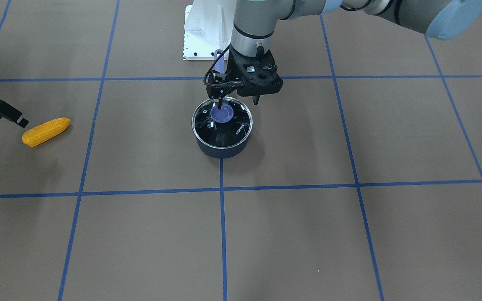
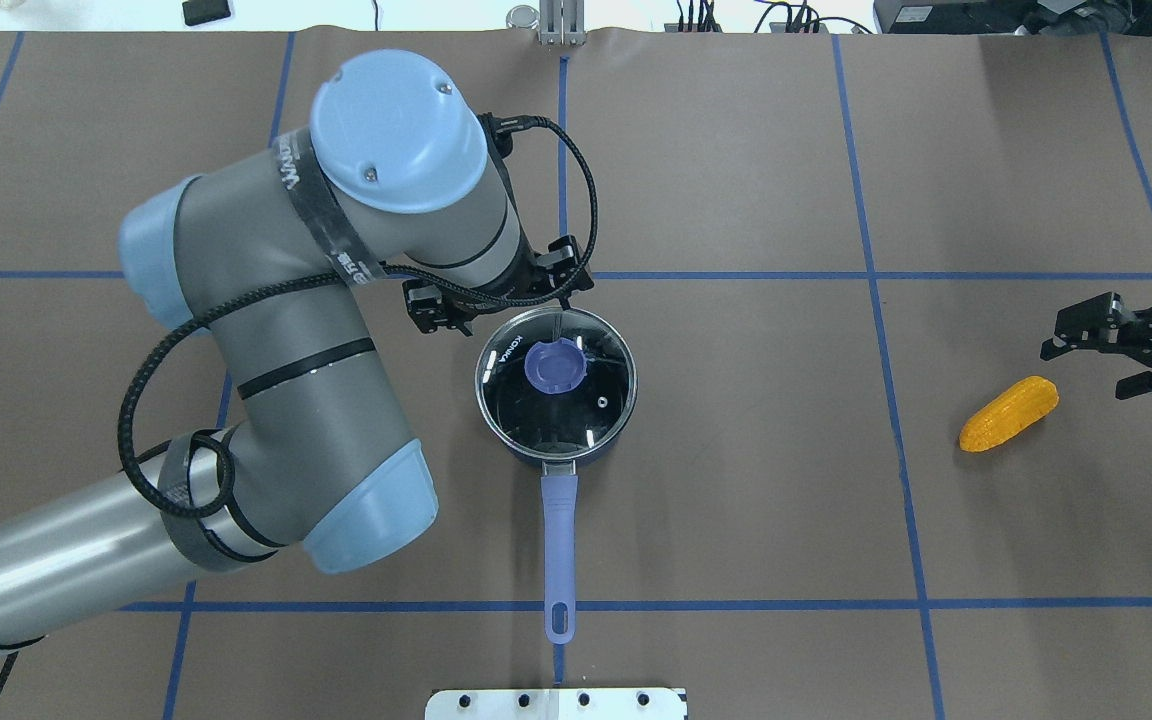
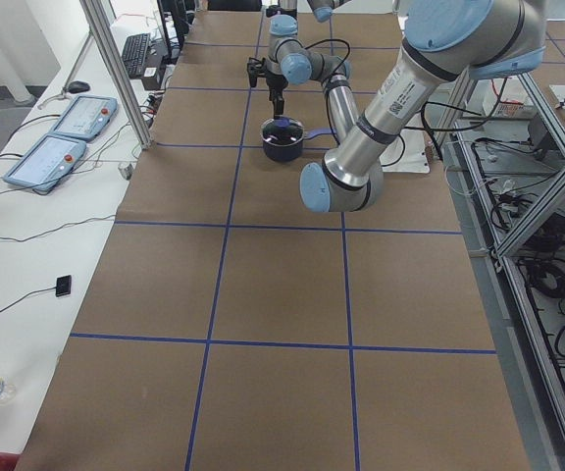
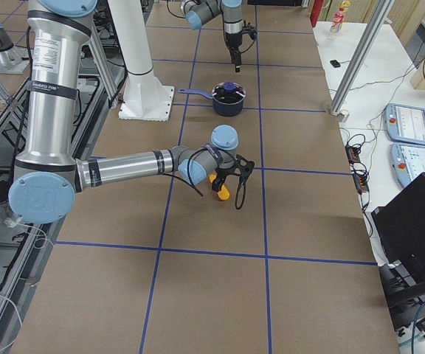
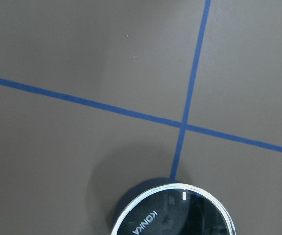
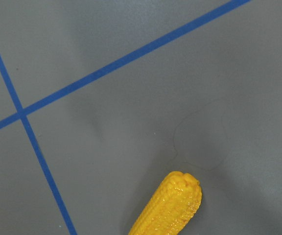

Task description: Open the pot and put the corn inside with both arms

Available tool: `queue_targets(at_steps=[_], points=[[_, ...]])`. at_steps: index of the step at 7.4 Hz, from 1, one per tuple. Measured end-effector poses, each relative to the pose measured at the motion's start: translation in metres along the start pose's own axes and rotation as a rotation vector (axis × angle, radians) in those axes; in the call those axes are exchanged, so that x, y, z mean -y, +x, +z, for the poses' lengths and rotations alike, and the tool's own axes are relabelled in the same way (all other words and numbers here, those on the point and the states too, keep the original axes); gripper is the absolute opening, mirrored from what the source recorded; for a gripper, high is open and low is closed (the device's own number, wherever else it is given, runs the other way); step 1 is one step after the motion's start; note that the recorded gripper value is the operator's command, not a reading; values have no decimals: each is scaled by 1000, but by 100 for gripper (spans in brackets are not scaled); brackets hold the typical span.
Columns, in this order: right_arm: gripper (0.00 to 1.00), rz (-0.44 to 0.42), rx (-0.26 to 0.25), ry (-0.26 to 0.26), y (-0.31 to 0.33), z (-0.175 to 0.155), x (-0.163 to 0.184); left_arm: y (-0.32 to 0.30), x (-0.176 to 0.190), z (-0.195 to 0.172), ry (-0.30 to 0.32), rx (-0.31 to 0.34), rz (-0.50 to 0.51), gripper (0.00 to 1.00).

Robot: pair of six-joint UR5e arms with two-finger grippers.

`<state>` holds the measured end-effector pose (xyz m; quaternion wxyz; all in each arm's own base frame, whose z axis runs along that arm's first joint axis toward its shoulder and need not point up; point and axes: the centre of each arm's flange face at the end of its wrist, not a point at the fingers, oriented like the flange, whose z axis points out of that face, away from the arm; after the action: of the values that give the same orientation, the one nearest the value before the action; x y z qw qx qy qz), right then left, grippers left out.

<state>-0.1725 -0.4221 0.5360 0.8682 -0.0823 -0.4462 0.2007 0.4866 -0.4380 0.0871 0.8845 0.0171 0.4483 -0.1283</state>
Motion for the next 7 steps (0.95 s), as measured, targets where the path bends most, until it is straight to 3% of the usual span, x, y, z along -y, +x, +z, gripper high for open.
queue_targets(at_steps=[7], points=[[100,-2,5,0,-7,2,-2,17,-37,74,30,17,2,96]])
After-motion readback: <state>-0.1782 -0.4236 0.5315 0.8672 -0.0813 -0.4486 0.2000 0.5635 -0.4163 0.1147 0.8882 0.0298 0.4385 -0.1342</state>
